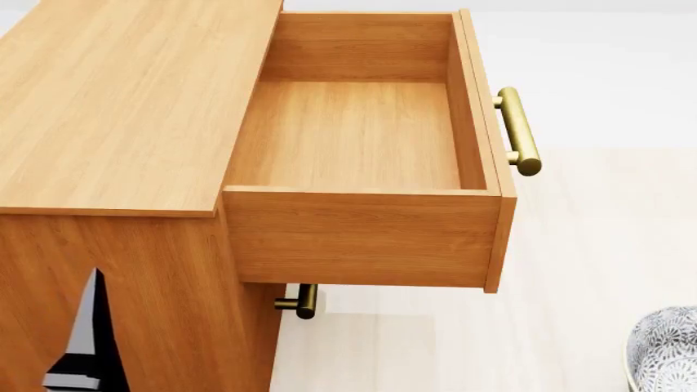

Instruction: Put the bowl on top of the cabinet.

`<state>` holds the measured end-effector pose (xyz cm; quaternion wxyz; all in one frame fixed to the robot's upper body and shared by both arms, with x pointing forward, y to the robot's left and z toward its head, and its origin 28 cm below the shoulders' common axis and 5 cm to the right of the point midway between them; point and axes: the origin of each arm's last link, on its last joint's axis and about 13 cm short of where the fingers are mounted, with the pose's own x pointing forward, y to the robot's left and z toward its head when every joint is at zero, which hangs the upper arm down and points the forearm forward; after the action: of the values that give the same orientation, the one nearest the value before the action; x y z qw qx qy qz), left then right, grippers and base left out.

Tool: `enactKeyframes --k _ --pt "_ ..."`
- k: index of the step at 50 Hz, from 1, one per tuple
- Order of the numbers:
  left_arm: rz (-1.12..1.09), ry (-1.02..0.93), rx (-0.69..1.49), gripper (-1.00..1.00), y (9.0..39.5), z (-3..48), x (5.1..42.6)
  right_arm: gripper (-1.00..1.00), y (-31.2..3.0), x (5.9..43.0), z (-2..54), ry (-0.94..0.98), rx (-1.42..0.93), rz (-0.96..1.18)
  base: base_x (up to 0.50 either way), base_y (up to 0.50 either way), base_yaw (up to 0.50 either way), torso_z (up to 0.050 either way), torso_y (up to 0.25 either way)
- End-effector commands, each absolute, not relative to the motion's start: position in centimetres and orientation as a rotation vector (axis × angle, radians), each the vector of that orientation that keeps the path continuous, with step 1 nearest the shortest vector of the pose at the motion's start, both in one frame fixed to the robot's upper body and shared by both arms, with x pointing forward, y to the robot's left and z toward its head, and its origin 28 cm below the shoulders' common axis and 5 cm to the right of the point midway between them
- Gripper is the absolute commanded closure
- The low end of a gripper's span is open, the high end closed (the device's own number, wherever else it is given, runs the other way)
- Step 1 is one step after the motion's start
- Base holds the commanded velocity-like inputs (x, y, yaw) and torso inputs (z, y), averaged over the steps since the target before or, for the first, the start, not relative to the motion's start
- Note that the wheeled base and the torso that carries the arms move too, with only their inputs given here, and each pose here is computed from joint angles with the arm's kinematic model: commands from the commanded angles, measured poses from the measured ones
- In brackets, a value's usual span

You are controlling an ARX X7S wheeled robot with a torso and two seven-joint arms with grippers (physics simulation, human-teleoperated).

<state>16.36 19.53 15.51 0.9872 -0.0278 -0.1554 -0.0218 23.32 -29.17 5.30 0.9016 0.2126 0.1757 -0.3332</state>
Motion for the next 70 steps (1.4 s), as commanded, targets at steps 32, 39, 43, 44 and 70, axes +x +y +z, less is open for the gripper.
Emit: enactKeyframes --k 32,39,43,44,70 --pt "-0.059 -0.330 -0.075 -1.00 19.5 15.5 16.6 1.00 -28.5 23.8 3.3 0.375 0.474 -0.667 0.00 0.00 0.00 0.000 0.000" --pt "-0.062 -0.329 -0.075 -1.00 19.5 15.5 16.6 1.00 -28.6 23.9 3.8 0.365 0.477 -0.669 0.00 0.00 0.00 0.000 0.000" --pt "-0.062 -0.330 -0.077 -1.00 19.5 15.6 16.6 1.00 -28.5 24.1 5.0 0.343 0.483 -0.662 0.00 0.00 0.00 0.000 0.000" --pt "-0.063 -0.330 -0.077 -1.00 19.5 15.6 16.5 1.00 -28.5 24.1 5.2 0.340 0.483 -0.661 0.00 0.00 0.00 0.000 0.000" --pt "-0.057 -0.375 -0.101 -1.00 19.8 17.2 15.7 1.00 -28.3 24.3 11.2 0.247 0.446 -0.627 0.00 0.00 0.00 0.000 0.000"
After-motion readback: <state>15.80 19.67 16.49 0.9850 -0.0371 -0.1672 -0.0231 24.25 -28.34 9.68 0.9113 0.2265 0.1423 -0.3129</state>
